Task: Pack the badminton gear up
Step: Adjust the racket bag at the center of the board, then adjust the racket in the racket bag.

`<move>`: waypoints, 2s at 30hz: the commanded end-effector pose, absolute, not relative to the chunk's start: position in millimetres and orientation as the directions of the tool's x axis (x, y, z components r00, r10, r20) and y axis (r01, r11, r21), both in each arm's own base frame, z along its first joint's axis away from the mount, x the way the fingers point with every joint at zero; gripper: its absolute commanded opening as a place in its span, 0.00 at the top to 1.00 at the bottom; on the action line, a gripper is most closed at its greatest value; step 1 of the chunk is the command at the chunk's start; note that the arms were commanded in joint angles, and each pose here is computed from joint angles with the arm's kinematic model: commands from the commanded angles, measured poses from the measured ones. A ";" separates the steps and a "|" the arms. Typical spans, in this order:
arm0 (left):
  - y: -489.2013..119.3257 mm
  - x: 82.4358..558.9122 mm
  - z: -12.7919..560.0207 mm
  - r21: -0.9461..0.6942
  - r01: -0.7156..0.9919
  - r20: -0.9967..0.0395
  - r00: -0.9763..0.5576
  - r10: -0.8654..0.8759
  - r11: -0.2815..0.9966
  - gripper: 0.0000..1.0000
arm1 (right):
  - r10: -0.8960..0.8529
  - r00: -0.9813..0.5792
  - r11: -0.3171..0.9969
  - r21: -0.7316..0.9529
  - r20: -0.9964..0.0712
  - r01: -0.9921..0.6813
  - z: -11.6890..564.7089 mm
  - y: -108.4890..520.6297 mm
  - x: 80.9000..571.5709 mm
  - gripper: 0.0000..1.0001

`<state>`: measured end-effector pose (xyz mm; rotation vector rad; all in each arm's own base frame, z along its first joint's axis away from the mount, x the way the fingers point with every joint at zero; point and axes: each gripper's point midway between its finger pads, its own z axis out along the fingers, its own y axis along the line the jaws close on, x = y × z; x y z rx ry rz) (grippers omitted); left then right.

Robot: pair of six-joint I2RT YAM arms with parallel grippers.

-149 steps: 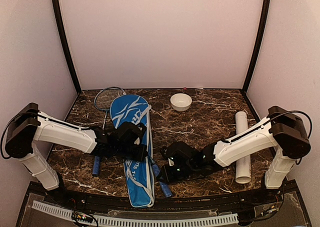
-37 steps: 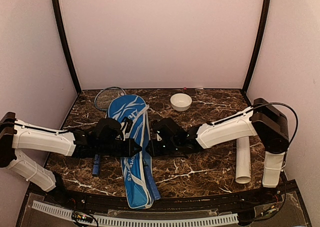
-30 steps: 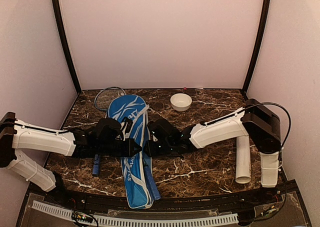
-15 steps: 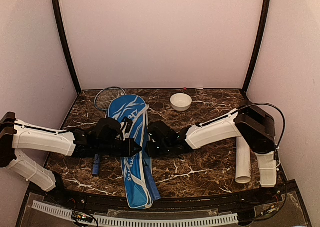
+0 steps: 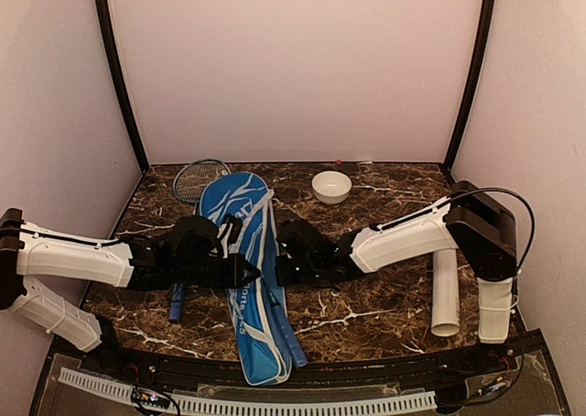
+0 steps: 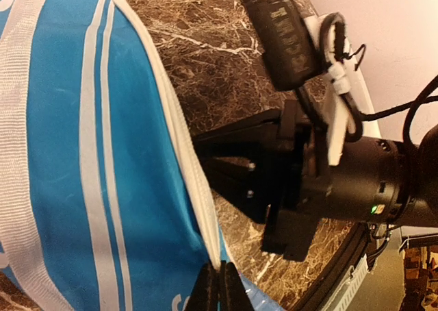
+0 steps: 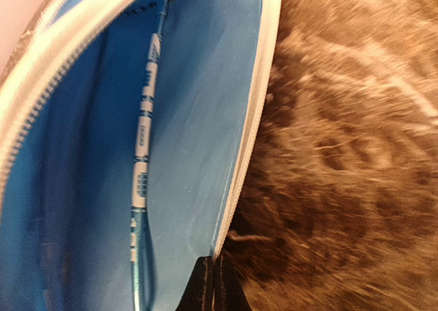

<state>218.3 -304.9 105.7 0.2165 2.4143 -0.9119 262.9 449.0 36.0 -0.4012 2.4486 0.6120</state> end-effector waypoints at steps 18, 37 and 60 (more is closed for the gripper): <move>-316.3 224.2 120.7 -0.616 0.359 -0.563 -0.823 -0.073 0.701 1.00 | -0.033 -0.687 0.886 0.297 -0.726 -0.356 157.0 371.8 255.8 1.00; -317.4 204.7 106.3 -0.605 0.380 -0.510 -0.860 0.026 0.699 0.26 | -0.036 -0.702 0.870 0.323 -0.711 -0.372 146.9 388.2 247.2 1.00; -325.1 117.7 102.7 -0.640 0.402 -0.348 -0.911 0.220 0.655 0.01 | -0.034 -0.700 0.868 0.327 -0.713 -0.375 146.4 394.4 248.9 1.00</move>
